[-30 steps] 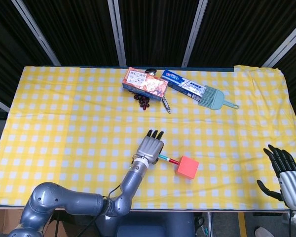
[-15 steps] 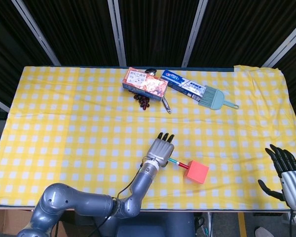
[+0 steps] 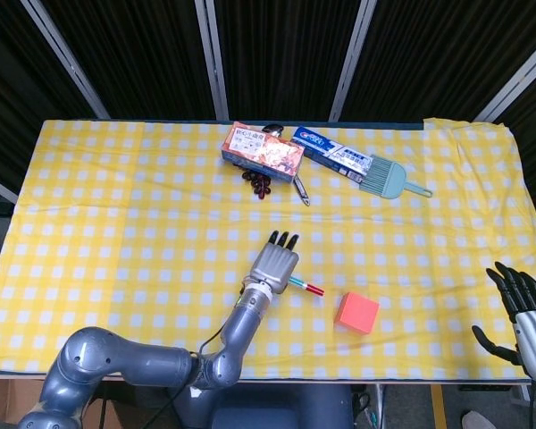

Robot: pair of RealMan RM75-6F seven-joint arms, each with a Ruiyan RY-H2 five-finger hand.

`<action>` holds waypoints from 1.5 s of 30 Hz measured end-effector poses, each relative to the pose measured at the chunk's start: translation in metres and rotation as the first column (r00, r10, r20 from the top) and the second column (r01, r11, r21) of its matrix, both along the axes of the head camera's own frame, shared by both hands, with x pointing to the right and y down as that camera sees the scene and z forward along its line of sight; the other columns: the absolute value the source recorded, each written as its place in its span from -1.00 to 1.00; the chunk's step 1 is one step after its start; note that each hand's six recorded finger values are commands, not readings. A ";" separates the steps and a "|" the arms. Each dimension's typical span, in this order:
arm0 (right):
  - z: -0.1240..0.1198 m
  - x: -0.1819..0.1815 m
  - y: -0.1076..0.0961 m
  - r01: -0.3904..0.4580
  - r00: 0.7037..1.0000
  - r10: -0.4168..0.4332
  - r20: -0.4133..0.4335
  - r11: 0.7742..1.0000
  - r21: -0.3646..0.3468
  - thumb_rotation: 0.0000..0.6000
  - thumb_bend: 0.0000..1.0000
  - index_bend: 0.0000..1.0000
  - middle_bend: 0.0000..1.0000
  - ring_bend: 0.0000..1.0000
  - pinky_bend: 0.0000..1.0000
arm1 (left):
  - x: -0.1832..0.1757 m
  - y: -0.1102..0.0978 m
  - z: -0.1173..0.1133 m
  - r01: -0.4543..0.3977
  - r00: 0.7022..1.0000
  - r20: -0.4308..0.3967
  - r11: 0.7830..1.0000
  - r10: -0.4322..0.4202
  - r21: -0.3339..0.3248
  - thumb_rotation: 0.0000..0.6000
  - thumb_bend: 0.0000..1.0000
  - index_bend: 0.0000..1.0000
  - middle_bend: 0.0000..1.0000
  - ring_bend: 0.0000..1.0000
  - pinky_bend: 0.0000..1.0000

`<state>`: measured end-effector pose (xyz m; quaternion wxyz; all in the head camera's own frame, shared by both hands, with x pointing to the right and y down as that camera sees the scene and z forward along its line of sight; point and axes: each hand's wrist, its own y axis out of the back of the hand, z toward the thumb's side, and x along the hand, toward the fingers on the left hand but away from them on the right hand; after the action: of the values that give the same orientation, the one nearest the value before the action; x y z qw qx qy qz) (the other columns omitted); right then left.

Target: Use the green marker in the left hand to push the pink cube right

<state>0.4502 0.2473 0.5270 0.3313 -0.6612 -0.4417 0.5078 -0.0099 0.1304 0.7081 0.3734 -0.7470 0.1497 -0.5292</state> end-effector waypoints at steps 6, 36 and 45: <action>0.001 0.000 0.001 0.003 1.000 -0.003 -0.006 1.000 0.000 1.00 -0.32 -1.00 -1.00 -1.00 -0.91 | -0.046 -0.011 0.003 0.025 0.998 0.055 1.000 -0.025 0.011 1.00 -0.12 0.16 -0.93 -1.00 -1.00; 0.010 -0.013 -0.002 0.040 0.999 -0.040 -0.016 0.999 -0.016 1.00 -0.32 -1.00 -1.00 -1.00 -0.91 | -0.255 -0.011 -0.021 0.241 0.954 0.187 0.971 -0.236 -0.003 1.00 -0.76 -0.56 -1.00 -1.00 -1.00; 0.011 -0.013 -0.001 0.045 0.999 -0.046 -0.028 0.999 -0.022 1.00 -0.32 -1.00 -1.00 -1.00 -0.91 | -0.282 -0.002 -0.040 0.324 0.940 0.118 0.946 -0.322 -0.003 1.00 -0.77 -0.96 -1.00 -1.00 -1.00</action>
<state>0.4376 0.2465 0.5379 0.3420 -0.6674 -0.4165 0.5140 -0.2916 0.1287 0.6678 0.2812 -0.6847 0.2423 -0.6273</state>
